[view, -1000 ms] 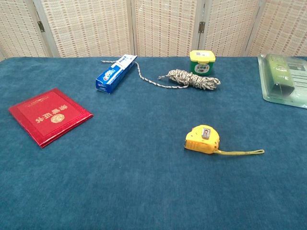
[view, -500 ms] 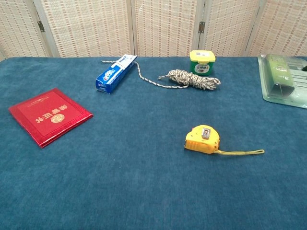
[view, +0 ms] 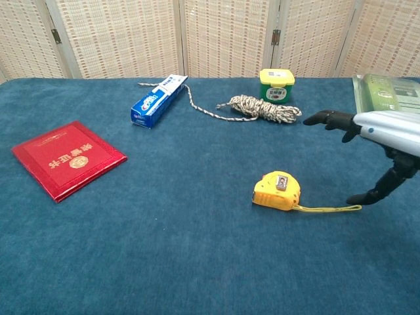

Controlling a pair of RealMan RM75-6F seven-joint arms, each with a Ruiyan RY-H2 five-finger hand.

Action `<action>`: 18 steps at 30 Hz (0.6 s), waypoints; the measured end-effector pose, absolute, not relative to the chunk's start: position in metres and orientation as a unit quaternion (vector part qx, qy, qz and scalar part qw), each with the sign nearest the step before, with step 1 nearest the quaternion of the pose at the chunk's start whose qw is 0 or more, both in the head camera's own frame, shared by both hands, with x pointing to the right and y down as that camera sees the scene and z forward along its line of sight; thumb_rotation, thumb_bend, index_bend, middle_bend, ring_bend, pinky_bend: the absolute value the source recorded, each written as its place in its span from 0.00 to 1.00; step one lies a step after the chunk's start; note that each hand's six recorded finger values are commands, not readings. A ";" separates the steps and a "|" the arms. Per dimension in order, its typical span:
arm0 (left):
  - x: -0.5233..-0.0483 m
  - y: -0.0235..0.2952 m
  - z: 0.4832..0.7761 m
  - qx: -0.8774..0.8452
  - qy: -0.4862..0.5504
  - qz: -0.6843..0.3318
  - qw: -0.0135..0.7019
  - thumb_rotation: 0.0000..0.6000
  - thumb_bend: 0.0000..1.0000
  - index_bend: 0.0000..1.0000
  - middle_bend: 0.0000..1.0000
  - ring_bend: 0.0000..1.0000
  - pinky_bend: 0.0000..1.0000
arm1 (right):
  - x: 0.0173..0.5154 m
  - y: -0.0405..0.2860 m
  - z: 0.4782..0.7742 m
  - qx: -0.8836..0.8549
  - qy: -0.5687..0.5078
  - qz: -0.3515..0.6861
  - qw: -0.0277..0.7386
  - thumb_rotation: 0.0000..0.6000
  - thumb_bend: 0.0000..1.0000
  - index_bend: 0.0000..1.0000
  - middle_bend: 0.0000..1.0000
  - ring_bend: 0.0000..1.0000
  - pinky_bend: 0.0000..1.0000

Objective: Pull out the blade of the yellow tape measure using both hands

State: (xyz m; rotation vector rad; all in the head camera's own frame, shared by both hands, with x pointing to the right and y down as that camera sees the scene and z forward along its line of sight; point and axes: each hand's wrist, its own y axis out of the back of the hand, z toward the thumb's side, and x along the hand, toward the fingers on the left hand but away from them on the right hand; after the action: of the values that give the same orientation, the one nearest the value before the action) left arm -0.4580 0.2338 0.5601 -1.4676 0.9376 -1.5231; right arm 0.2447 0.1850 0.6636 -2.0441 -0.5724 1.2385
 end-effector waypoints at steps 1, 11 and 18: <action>-0.458 0.234 0.560 -0.581 0.371 -0.603 0.402 1.00 0.34 0.12 0.16 0.09 0.01 | 0.240 0.185 0.667 -0.785 -0.214 0.474 0.336 1.00 0.15 0.00 0.03 0.09 0.20; -0.461 0.234 0.559 -0.580 0.369 -0.607 0.399 1.00 0.34 0.12 0.15 0.09 0.02 | 0.197 0.177 0.704 -0.795 -0.181 0.467 0.342 1.00 0.15 0.00 0.03 0.10 0.20; -0.464 0.234 0.559 -0.579 0.369 -0.609 0.397 1.00 0.34 0.12 0.15 0.09 0.02 | 0.172 0.171 0.719 -0.798 -0.170 0.460 0.350 1.00 0.15 0.00 0.03 0.10 0.20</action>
State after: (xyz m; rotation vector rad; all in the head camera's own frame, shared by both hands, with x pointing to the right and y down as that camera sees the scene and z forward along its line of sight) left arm -0.4636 0.2344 0.5591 -1.4675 0.9337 -1.5435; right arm 0.1720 0.1710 0.7189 -2.0687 -0.4395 1.1913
